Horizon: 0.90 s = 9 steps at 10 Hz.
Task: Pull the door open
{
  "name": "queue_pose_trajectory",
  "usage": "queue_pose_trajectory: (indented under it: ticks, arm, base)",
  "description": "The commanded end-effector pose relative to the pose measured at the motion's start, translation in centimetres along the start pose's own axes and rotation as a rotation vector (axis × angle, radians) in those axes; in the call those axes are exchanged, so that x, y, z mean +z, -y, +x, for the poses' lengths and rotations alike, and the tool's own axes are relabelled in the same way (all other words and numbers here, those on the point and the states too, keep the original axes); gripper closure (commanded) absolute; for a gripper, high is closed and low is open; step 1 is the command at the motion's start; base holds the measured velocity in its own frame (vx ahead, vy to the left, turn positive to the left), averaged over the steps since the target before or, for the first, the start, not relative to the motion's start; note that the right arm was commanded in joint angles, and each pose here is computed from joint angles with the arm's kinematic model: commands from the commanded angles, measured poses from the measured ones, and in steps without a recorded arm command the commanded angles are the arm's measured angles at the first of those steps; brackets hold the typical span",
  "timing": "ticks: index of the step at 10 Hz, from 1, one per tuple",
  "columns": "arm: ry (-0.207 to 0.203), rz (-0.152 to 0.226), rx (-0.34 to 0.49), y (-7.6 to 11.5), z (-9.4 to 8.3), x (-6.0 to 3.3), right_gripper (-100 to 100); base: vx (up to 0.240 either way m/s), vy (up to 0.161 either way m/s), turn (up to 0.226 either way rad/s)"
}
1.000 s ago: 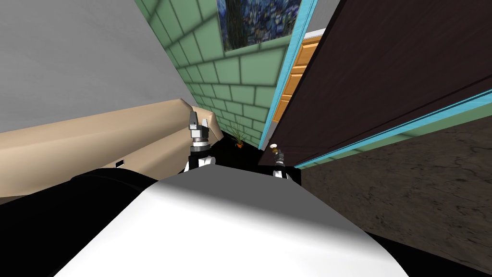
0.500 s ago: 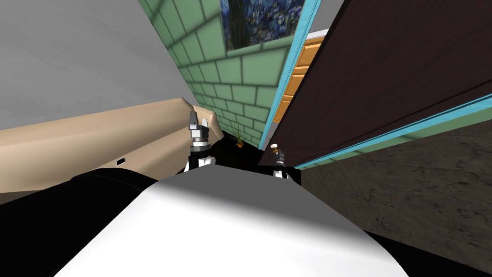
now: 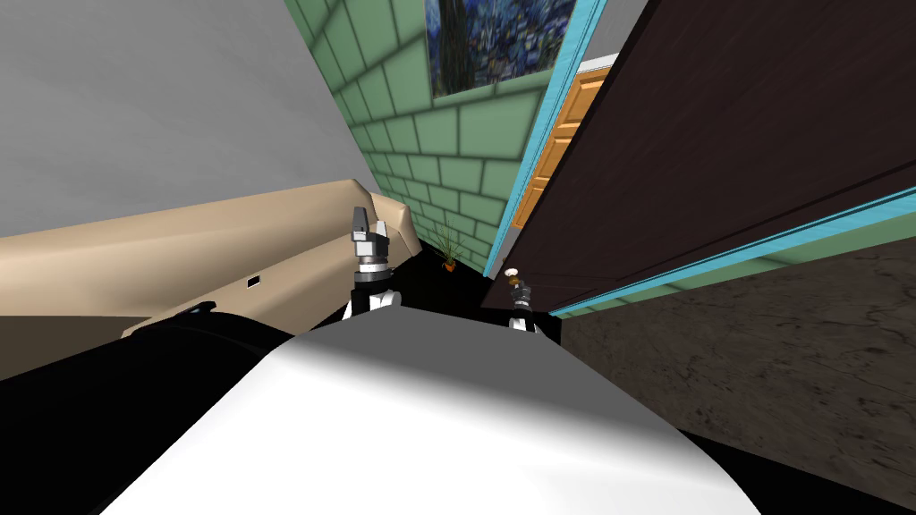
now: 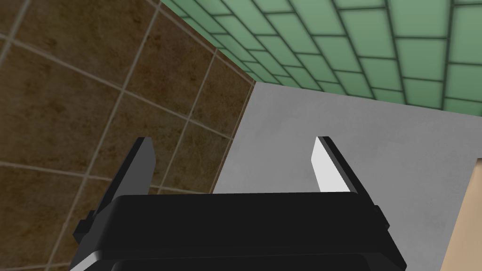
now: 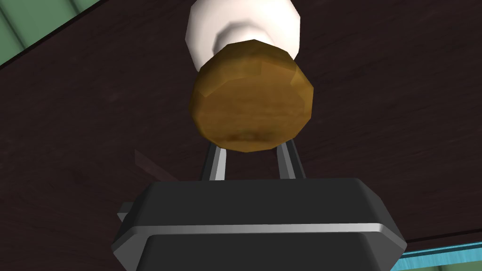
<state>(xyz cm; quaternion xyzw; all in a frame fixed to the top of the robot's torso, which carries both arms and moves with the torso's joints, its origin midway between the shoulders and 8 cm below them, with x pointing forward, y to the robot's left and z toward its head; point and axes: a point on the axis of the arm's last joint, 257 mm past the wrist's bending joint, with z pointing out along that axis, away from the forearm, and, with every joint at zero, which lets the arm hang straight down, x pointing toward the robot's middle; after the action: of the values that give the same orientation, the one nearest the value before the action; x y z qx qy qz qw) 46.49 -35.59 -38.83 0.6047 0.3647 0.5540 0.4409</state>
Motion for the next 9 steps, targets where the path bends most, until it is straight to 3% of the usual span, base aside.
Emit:
queue_pose_trajectory:
  ticks: [1, 3, 5, 6, 9]
  arm:
    - [-0.029, -0.017, 0.033, -0.25, 1.97, 0.43, 100]
    - [-0.024, -0.022, 0.121, -0.27, 2.13, 0.31, 100]
    - [-0.024, -0.022, 0.121, -0.27, 2.13, 0.31, 100]
    - [-0.020, -0.026, 0.186, -0.26, 2.24, 0.22, 100]
    - [-0.016, -0.031, 0.258, -0.25, 2.36, 0.11, 100]
  base:
    - [-0.061, -0.038, 0.061]
    - [-0.086, -0.061, 0.164]
    - [-0.041, -0.033, 0.028]
    - [-0.062, -0.054, 0.165]
    - [-0.076, -0.051, 0.125]
